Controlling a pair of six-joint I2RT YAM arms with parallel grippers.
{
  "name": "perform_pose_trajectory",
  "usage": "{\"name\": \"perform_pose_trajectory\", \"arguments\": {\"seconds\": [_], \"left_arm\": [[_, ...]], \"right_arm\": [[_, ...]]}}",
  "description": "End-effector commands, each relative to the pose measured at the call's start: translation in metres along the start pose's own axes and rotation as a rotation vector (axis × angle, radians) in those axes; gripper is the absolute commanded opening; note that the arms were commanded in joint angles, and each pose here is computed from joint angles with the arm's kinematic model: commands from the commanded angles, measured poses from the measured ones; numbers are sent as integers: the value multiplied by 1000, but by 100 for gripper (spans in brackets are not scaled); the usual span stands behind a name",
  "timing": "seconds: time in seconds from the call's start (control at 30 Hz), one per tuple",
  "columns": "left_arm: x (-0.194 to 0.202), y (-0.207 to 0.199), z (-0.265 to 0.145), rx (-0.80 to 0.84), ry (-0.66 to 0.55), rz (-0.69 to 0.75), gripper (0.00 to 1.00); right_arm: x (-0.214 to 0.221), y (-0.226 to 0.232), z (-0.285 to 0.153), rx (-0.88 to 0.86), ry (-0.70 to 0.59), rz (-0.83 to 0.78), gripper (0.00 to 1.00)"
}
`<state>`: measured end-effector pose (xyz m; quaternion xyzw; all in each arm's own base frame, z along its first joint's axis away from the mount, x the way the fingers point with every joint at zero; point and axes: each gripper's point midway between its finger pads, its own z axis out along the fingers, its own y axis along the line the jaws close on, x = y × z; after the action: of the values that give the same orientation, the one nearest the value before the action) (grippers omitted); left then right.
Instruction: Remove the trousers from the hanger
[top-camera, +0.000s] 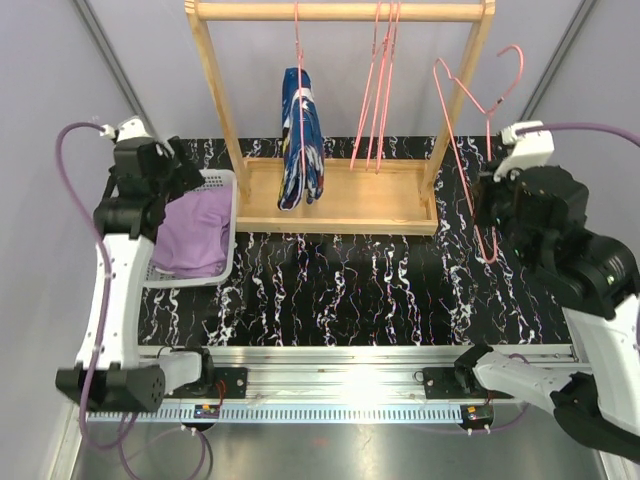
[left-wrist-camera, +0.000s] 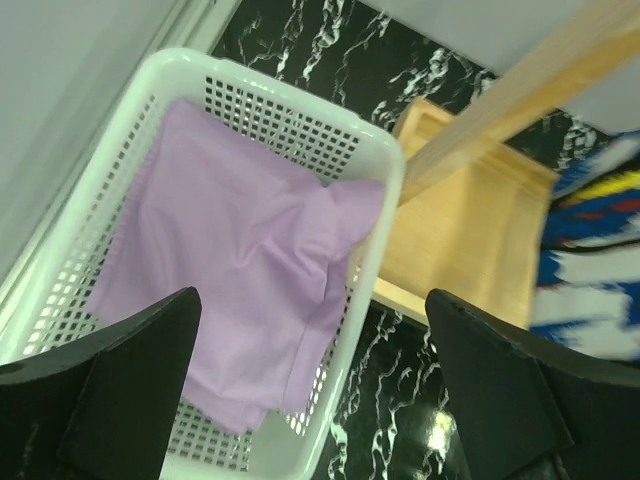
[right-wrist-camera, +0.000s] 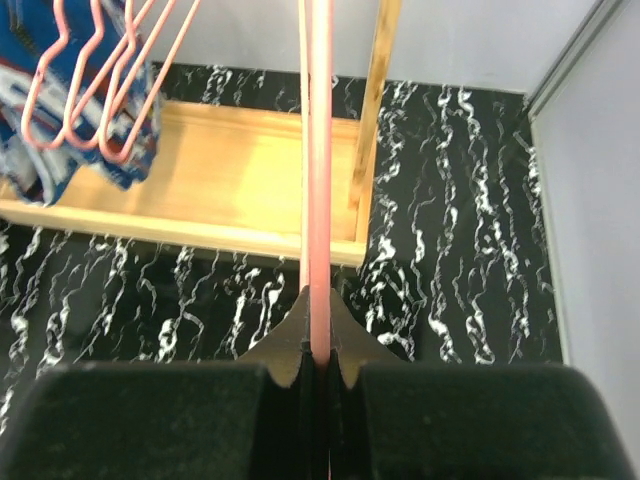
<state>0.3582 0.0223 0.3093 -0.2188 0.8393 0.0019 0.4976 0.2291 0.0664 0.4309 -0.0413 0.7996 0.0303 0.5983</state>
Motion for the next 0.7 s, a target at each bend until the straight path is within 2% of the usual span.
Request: {"name": "perform_pose_trajectory", "arguments": {"seconds": [0.0, 0.17, 0.37, 0.5, 0.67], "left_arm": [[0, -1, -49, 90, -23, 29, 99], [2, 11, -105, 145, -112, 37, 99], [24, 20, -144, 206, -125, 66, 99], [26, 20, -175, 269, -161, 83, 99], [29, 21, -189, 291, -171, 102, 99]], "right_arm": [[-42, -4, 12, 69, -109, -9, 0], [-68, 10, 53, 114, -116, -67, 0], [-93, 17, 103, 99, -108, -50, 0], [-93, 3, 146, 112, -69, -27, 0], [-90, -1, 180, 126, -48, -49, 0]]}}
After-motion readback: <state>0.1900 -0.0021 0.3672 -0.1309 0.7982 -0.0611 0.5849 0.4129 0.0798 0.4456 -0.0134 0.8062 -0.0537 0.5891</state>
